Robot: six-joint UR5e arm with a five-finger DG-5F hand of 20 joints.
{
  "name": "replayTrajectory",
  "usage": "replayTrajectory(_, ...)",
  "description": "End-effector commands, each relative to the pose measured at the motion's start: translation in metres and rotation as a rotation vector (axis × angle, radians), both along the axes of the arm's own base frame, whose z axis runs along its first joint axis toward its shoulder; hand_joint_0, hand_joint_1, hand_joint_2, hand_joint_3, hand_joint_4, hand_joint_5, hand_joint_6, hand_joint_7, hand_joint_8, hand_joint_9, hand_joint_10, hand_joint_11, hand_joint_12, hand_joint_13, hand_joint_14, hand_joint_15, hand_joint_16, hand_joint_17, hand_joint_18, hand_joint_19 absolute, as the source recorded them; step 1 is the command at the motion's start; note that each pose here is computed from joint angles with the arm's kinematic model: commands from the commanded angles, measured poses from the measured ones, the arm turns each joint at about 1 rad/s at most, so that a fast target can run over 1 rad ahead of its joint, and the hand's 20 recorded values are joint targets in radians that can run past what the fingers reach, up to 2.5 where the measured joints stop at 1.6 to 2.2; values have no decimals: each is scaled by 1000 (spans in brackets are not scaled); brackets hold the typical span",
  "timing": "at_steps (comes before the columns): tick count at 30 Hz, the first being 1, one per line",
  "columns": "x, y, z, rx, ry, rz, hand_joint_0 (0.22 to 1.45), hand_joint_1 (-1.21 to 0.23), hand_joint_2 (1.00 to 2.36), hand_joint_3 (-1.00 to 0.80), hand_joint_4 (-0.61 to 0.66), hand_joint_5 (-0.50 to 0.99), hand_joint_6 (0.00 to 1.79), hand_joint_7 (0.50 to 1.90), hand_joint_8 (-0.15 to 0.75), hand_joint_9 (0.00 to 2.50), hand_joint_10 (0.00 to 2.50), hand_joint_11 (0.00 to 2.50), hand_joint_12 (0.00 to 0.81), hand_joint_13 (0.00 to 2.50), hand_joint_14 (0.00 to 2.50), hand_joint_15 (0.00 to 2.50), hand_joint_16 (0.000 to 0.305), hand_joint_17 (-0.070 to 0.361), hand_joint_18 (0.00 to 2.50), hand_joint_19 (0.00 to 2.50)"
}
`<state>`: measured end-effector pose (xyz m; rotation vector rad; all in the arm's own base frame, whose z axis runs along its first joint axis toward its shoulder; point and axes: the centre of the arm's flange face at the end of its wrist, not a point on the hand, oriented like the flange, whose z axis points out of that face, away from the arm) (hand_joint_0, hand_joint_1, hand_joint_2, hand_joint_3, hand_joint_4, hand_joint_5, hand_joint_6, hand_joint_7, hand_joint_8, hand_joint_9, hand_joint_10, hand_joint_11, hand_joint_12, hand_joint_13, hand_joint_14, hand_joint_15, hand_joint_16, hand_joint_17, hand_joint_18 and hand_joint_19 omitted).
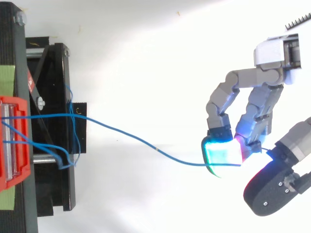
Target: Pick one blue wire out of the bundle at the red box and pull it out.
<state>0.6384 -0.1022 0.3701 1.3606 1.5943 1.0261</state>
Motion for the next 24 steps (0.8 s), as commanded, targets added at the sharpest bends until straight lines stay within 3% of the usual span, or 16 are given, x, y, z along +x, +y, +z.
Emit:
replayTrajectory(1, 0, 0, 0, 6, 0, 0, 598, -831, 1002, -473, 255, -206, 958, 906, 408, 994, 12, 904, 466, 1026, 17, 546, 60, 135, 1003, 504)
replayTrajectory(17, 0, 0, 0, 14, 1, 4, 619, -852, 1011, -359, 262, -185, 978, 925, 420, 1041, 12, 921, 471, 1044, 17, 545, 59, 133, 1013, 500)
replayTrajectory(24, 0, 1, -1, 16, 4, 8, 622, -835, 1020, -82, 181, -149, 974, 1144, 451, 1120, 11, 924, 492, 1086, 17, 543, 61, 138, 1075, 504)
